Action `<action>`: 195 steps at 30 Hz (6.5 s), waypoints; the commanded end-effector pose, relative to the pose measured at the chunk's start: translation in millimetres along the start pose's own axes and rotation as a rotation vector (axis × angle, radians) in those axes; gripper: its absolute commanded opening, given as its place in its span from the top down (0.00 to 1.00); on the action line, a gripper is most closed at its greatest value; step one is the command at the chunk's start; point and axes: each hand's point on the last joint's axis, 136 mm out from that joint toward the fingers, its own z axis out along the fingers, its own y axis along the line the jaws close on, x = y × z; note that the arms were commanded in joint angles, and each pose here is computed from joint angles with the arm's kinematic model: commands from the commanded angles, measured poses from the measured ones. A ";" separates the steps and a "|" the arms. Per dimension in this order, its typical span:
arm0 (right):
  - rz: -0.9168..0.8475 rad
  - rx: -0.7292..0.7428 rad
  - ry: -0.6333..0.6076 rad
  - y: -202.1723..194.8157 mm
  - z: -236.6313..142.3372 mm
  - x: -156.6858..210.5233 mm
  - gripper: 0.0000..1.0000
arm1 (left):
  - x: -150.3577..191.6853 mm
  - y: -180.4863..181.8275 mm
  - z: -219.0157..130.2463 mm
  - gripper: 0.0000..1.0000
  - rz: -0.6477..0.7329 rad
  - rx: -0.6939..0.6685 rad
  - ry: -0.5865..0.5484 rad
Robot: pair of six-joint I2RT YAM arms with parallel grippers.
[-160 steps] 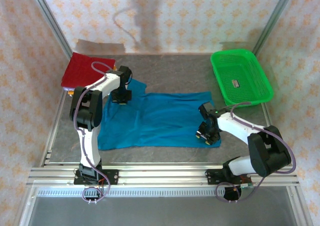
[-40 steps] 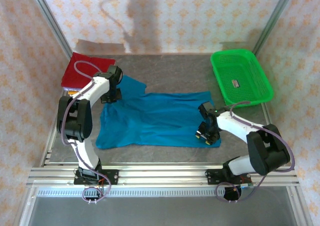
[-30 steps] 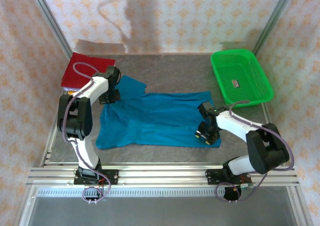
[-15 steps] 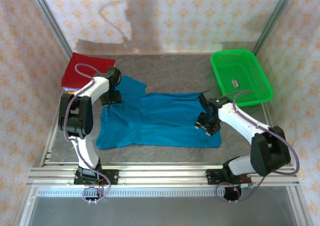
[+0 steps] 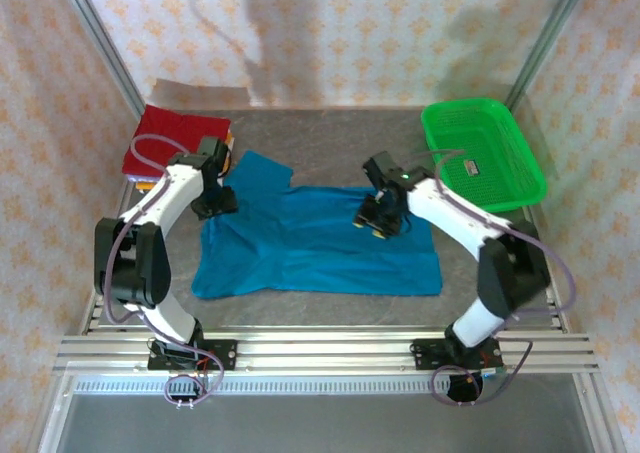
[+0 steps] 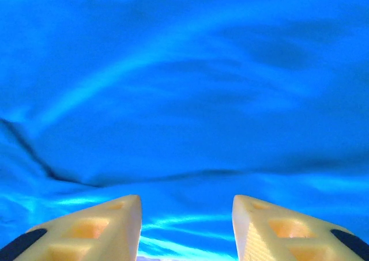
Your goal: Fold and stack the t-shirts
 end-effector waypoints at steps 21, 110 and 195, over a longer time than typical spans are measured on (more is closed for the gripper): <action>-0.406 -0.147 0.179 185.9 128.2 27.7 0.62 | 85.0 31.2 37.6 0.55 -0.143 0.028 0.225; -0.226 0.047 -0.169 104.4 16.8 -34.4 0.63 | -33.9 -28.0 -34.9 0.54 -0.016 0.063 0.027; -0.102 0.456 -0.136 -129.0 38.5 -208.8 0.95 | -208.3 -108.3 88.2 0.56 0.164 -0.093 -0.153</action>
